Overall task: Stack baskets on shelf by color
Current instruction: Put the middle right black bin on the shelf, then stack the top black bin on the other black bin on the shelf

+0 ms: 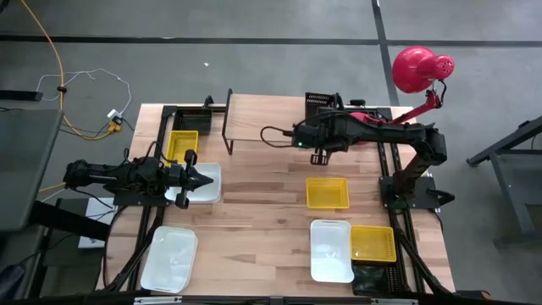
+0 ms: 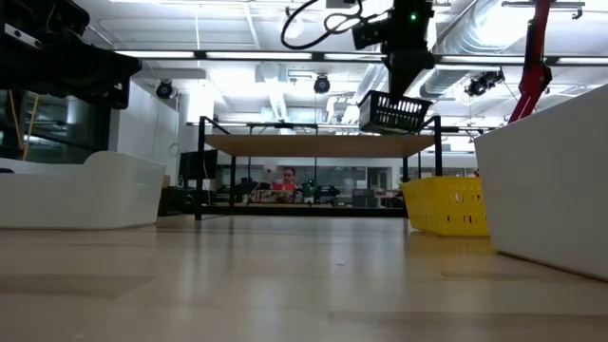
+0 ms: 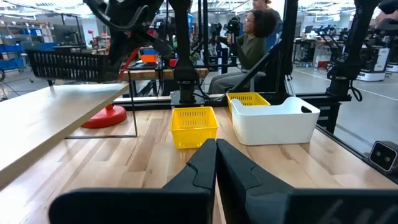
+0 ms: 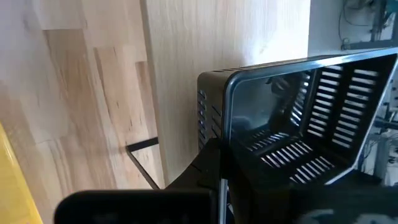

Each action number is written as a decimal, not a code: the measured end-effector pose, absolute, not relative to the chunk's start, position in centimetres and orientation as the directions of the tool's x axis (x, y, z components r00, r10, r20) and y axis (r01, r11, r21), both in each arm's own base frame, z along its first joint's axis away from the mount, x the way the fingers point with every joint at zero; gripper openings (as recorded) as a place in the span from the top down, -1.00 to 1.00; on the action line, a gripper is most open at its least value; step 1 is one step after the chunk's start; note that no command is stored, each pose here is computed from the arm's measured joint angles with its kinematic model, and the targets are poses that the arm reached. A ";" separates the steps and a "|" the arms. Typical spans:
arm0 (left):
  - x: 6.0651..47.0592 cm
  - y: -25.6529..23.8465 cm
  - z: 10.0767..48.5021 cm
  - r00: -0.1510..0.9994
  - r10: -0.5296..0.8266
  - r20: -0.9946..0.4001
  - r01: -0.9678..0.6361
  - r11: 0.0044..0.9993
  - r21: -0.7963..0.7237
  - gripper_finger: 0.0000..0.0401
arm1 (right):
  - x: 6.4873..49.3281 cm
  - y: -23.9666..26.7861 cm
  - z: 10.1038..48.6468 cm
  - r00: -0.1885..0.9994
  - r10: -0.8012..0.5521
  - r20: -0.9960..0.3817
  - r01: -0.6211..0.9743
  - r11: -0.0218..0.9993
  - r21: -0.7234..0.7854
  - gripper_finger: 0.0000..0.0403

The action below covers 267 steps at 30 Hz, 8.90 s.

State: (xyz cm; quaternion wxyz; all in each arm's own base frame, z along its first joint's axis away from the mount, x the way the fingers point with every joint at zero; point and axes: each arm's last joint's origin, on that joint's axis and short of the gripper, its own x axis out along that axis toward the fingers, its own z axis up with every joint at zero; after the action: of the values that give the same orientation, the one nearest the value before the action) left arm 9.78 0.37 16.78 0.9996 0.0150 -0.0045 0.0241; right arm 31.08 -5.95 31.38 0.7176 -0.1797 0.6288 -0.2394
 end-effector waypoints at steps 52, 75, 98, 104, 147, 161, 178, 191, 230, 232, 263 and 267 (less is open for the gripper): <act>9.8 0.4 16.8 0.999 0.048 0.009 -0.049 0.998 0.030 1.00 | 31.5 -6.8 31.4 0.146 -0.528 -0.837 0.106 0.849 -0.517 0.43; 9.8 0.4 16.8 0.999 0.048 0.009 -0.048 0.998 0.030 1.00 | 24.4 1.0 37.4 0.396 -0.287 -0.872 0.152 0.957 -0.246 0.43; 9.8 0.4 16.8 0.999 0.048 0.010 -0.048 0.998 0.030 1.00 | 16.4 5.7 26.5 0.977 -0.066 -0.202 0.026 0.981 -0.193 0.43; 9.8 0.4 17.1 0.998 0.048 0.039 -0.050 0.998 0.029 1.00 | 16.1 5.7 28.0 0.997 -0.028 -0.066 0.012 0.970 -0.242 0.43; 9.5 1.8 19.5 0.832 0.539 0.133 -0.527 0.842 -0.113 0.75 | 13.7 1.8 20.8 0.894 -0.380 0.237 0.421 0.894 -0.154 0.43; 12.0 6.6 25.5 0.383 0.870 -0.312 -0.911 0.412 0.032 0.11 | 14.2 1.4 22.0 0.910 -0.305 0.281 0.343 0.934 -0.100 0.43; 12.1 17.0 21.0 0.085 0.732 -0.676 -0.993 0.120 0.005 0.05 | 14.3 1.5 21.6 0.926 -0.291 0.242 0.311 0.949 -0.047 0.43; 13.0 18.3 17.8 0.009 0.651 -0.759 -0.996 0.077 0.054 0.05 | 14.3 1.5 21.5 0.928 -0.285 0.238 0.300 0.954 -0.029 0.43; 13.7 19.7 16.3 -0.083 0.690 -0.719 -0.993 0.006 0.121 0.05 | 14.4 1.5 21.5 0.933 -0.269 0.241 0.279 0.960 -0.008 0.43; 13.7 19.7 16.3 -0.089 0.696 -0.713 -0.993 -0.006 0.118 0.05 | 14.4 1.5 21.5 0.933 -0.269 0.241 0.279 0.960 -0.008 0.43; 15.1 19.9 16.7 0.127 0.696 -0.707 -0.992 0.093 -0.087 0.05 | 14.4 1.5 21.5 0.933 -0.269 0.240 0.276 0.961 0.005 0.43; 15.2 20.1 15.9 0.103 0.679 -0.726 -0.994 0.085 -0.061 0.05 | 14.4 1.5 21.5 0.935 -0.268 0.234 0.274 0.962 0.008 0.43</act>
State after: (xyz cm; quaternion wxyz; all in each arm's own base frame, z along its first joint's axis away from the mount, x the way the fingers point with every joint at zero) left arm 15.20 20.09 15.88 0.6842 -0.2886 0.2729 0.6116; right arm 14.38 1.53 21.47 0.9834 -0.0124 -0.1172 -0.1378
